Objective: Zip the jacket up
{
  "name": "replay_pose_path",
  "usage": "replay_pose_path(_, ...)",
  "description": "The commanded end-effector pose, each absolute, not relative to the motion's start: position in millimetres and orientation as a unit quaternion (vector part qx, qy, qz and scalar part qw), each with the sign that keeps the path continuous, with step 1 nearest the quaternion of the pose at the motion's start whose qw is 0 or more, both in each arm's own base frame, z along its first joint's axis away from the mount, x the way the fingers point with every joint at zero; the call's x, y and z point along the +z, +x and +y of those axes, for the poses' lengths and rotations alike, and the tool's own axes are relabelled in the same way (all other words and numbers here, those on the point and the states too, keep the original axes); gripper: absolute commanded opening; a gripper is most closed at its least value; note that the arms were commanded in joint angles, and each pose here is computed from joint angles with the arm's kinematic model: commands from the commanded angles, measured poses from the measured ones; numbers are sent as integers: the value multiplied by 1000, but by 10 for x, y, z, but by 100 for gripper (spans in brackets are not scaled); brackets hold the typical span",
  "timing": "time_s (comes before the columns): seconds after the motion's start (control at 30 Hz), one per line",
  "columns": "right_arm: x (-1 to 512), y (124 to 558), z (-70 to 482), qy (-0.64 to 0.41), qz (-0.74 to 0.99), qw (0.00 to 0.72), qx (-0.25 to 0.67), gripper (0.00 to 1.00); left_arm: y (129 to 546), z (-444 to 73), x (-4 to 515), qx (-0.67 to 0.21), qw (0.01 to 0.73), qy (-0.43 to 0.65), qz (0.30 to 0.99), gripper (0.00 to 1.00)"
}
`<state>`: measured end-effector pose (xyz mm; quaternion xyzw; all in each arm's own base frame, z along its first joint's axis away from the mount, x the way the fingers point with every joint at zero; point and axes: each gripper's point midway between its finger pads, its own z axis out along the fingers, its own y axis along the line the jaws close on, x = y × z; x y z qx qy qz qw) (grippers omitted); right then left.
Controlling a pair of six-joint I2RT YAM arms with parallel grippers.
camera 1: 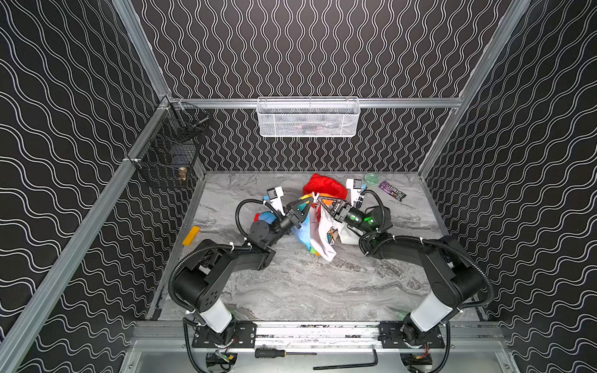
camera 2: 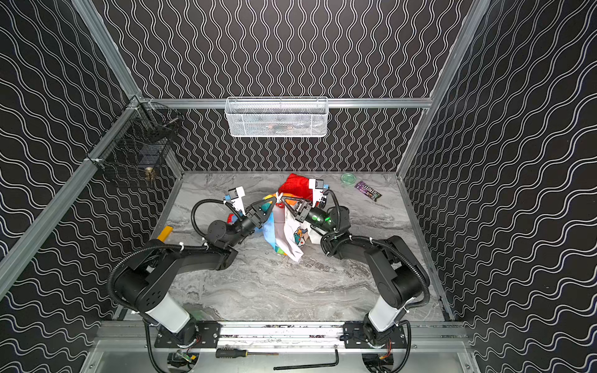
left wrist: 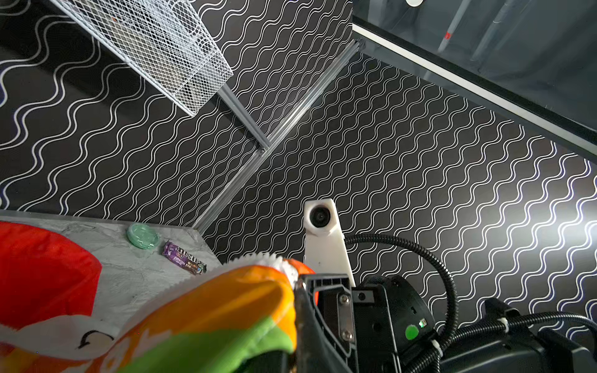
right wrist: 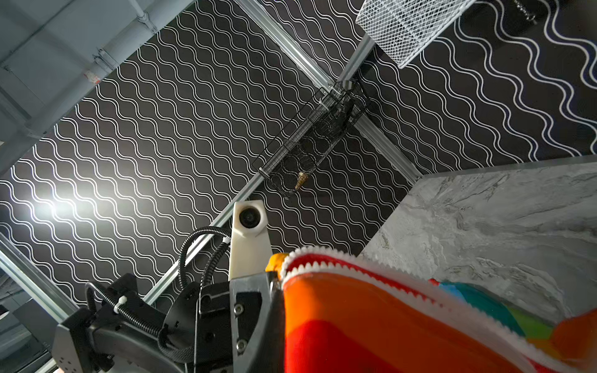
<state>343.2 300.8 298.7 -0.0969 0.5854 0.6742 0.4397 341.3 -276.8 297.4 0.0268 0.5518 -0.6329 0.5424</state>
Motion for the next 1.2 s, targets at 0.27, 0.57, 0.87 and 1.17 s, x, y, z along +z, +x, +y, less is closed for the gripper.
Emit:
replay_pose_path(0.27, 2943, 3609, 2915, -53, 598, 451, 660, 3, 3456, -2801, 2776, -630, 512, 16, 583, 0)
replay_pose_path(0.57, 2495, 3763, 2772, -6, 656, 373, 656, 37, 3539, -2798, 2545, -629, 474, -12, 616, 0)
replay_pose_path(0.87, 2213, 3617, 2704, 2, 667, 298, 683, 70, 3591, -2815, 2322, -618, 443, -25, 649, 0)
replay_pose_path(1.17, 1972, 3440, 2678, -8, 720, 255, 645, 99, 3594, -2834, 2223, -604, 423, -24, 675, 0)
